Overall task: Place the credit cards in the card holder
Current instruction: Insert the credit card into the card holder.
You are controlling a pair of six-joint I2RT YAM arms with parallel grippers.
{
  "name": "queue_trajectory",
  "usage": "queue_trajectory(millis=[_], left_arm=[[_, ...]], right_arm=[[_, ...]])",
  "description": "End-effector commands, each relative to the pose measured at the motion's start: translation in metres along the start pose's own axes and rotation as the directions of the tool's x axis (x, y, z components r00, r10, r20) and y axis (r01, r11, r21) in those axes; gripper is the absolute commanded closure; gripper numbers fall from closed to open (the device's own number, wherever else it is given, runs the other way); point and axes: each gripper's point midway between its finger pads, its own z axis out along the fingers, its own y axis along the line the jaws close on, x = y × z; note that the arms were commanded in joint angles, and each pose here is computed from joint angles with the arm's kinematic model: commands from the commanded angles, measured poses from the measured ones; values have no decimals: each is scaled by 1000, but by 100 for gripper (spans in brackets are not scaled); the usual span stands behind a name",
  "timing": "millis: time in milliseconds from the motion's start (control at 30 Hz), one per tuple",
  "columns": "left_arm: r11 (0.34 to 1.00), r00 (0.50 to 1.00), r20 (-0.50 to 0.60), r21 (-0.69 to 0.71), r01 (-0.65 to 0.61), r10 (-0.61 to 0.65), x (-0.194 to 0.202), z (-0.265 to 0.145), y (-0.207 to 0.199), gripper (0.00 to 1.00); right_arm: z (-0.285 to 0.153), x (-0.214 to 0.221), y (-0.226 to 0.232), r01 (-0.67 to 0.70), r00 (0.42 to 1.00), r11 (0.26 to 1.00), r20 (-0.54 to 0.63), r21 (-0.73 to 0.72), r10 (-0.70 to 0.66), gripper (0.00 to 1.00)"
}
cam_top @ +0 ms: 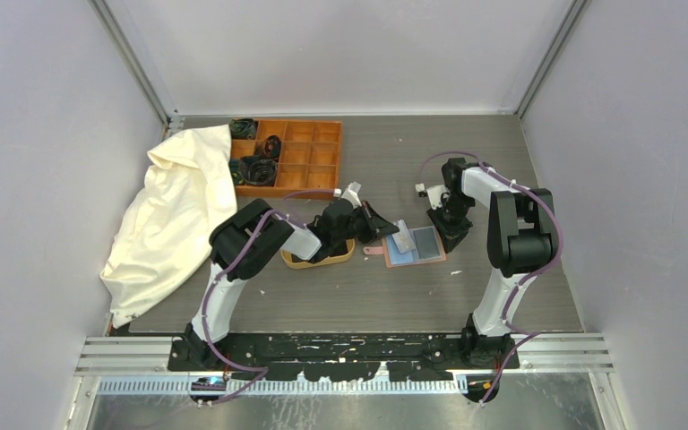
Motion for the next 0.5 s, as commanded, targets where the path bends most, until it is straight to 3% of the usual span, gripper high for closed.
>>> queue_trajectory(millis=[0,467], left_arm=[[991,999,32,124,-40,37,-12,-11,-48,100],[993,999,35,109,-42,39,-14,-5,-44,100]], right_arm=[[0,-6,6,20,1000,999,6,-24,-20,84],[1,-5,6,21,1000,999,2,-26,-20,84]])
